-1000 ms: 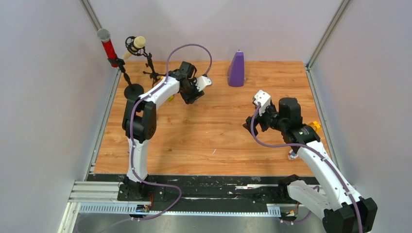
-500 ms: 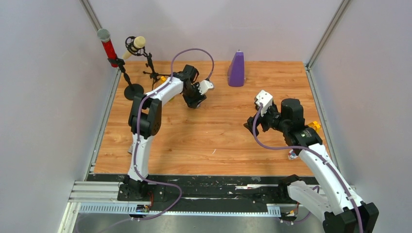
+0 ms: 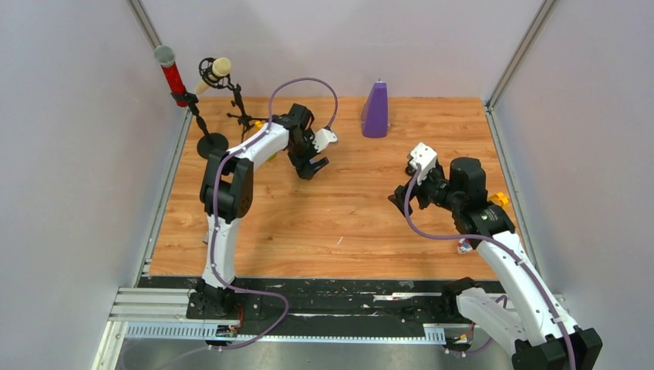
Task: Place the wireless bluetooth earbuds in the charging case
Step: Place the charging case at the center of the board, then reset both arms
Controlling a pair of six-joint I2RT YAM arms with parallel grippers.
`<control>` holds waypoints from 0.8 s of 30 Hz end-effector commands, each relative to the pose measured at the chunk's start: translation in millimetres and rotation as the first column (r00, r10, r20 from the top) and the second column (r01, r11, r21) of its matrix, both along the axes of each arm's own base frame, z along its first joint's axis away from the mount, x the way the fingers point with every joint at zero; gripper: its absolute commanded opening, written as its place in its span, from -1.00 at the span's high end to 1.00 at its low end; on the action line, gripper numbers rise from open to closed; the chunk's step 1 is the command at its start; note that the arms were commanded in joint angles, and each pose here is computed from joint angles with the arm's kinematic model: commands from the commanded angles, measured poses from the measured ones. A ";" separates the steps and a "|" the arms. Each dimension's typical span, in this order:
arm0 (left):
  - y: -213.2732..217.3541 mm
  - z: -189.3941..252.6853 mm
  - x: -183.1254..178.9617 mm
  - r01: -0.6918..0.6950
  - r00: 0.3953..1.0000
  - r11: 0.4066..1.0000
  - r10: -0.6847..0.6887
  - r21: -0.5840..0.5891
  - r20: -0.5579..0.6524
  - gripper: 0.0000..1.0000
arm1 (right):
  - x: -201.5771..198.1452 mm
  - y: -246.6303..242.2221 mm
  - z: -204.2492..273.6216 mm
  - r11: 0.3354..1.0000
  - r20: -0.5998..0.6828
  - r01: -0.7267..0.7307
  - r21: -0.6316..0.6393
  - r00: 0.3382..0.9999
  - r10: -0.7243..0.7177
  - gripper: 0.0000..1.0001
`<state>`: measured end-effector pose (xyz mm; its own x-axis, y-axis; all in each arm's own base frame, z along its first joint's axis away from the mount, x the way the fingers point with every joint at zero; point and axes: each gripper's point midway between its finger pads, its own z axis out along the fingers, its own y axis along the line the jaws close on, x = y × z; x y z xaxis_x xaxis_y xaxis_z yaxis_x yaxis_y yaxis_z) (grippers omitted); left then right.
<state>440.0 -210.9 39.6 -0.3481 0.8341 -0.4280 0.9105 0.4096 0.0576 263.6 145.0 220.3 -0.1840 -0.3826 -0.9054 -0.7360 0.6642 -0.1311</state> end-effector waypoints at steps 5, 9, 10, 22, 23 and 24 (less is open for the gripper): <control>17.8 170.4 -50.4 -0.057 0.972 0.984 0.094 -0.170 0.216 -1.00 | -8.8 -9.4 58.1 0.997 0.129 0.043 0.058 0.990 -0.050 -1.00; 40.5 232.2 -103.0 -0.101 0.924 0.948 0.202 -0.300 0.326 -1.00 | -17.9 -24.8 83.0 0.986 0.177 0.130 0.100 0.973 -0.147 -1.00; 47.5 228.2 -116.2 -0.131 0.920 0.942 0.232 -0.310 0.315 -1.00 | -20.2 -31.3 91.7 0.978 0.198 0.167 0.121 0.962 -0.189 -1.00; 195.4 276.7 -258.3 -0.382 0.454 0.743 0.669 -0.550 0.588 -1.00 | -69.7 -83.0 136.5 0.888 0.372 0.323 0.329 0.820 -0.436 -1.00; 203.7 274.2 -269.6 -0.379 0.415 0.732 0.682 -0.567 0.603 -1.00 | -68.4 -85.9 134.4 0.883 0.372 0.338 0.326 0.813 -0.448 -1.00; 213.3 277.9 -279.8 -0.374 0.352 0.708 0.706 -0.599 0.615 -1.00 | -66.8 -88.4 132.9 0.879 0.372 0.351 0.323 0.807 -0.460 -1.00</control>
<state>179.2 -39.6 337.1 -0.0050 0.4072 -0.9133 0.3279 0.8635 0.3832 185.1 68.0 366.6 0.1948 -0.1476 -0.9697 -0.3655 0.9065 -0.2114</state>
